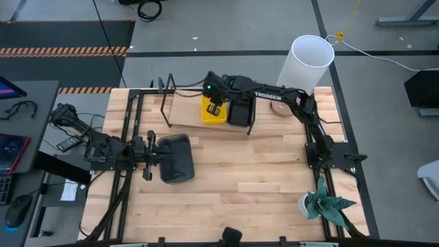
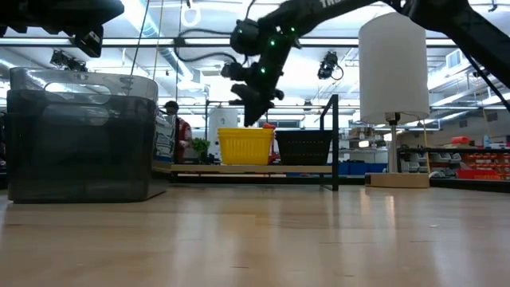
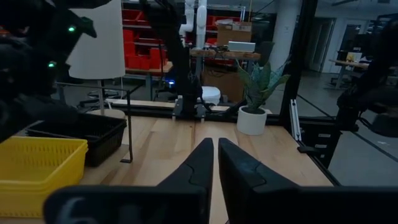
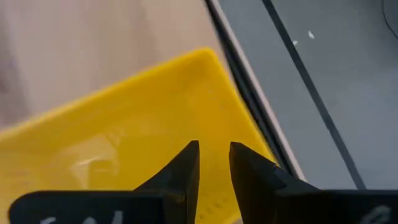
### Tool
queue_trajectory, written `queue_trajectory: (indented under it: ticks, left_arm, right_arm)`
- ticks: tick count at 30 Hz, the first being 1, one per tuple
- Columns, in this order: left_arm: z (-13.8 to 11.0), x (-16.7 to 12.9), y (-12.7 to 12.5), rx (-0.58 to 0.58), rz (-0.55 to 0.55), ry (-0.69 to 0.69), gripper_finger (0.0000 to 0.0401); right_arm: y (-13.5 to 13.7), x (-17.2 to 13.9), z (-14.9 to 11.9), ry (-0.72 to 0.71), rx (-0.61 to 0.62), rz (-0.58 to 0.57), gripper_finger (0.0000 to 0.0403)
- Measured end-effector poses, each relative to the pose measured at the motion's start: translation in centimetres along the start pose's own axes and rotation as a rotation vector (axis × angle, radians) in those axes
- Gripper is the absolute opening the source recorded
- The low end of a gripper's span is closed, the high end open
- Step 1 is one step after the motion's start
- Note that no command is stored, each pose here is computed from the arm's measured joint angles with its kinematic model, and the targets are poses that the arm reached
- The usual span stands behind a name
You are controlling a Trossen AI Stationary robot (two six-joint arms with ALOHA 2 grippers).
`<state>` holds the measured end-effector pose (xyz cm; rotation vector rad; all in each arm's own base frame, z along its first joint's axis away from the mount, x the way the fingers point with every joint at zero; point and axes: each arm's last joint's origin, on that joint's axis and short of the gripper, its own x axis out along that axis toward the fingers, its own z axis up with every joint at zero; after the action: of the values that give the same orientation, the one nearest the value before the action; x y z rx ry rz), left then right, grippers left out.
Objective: Stack baskets on shelf by color
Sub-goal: Put the stacked yellow baskets on the shelf, then put the stacked black bins on the shelf
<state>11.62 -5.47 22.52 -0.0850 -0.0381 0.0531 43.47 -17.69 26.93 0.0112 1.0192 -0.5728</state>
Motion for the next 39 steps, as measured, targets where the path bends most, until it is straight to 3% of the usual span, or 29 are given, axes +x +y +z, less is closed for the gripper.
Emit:
queue_trajectory:
  ticks: [6,15,28,34,39]
  left_arm:
    - [0.0,0.0,0.0,0.000,0.000,0.000,0.0036]
    - [0.0,0.0,0.0,0.000,0.000,0.000,0.0025]
    - [0.0,0.0,0.0,0.000,0.000,0.000,0.0034]
    - [0.0,0.0,0.0,0.000,0.000,0.000,0.0026]
    - [0.0,0.0,0.0,0.000,0.000,0.000,0.0029]
  right_arm:
    - [-1.7,0.8,-0.6,0.042,0.010,-0.005,0.0082]
    - [-1.2,1.2,-2.0,0.149,-0.063,-0.028,0.0079]
    - [-0.7,1.4,-3.1,0.240,-0.070,-0.081,0.0079]
    - [-0.1,0.7,-2.8,0.238,-0.086,-0.075,0.0079]
    - [0.4,-1.6,-0.8,0.149,-0.067,-0.058,0.0079]
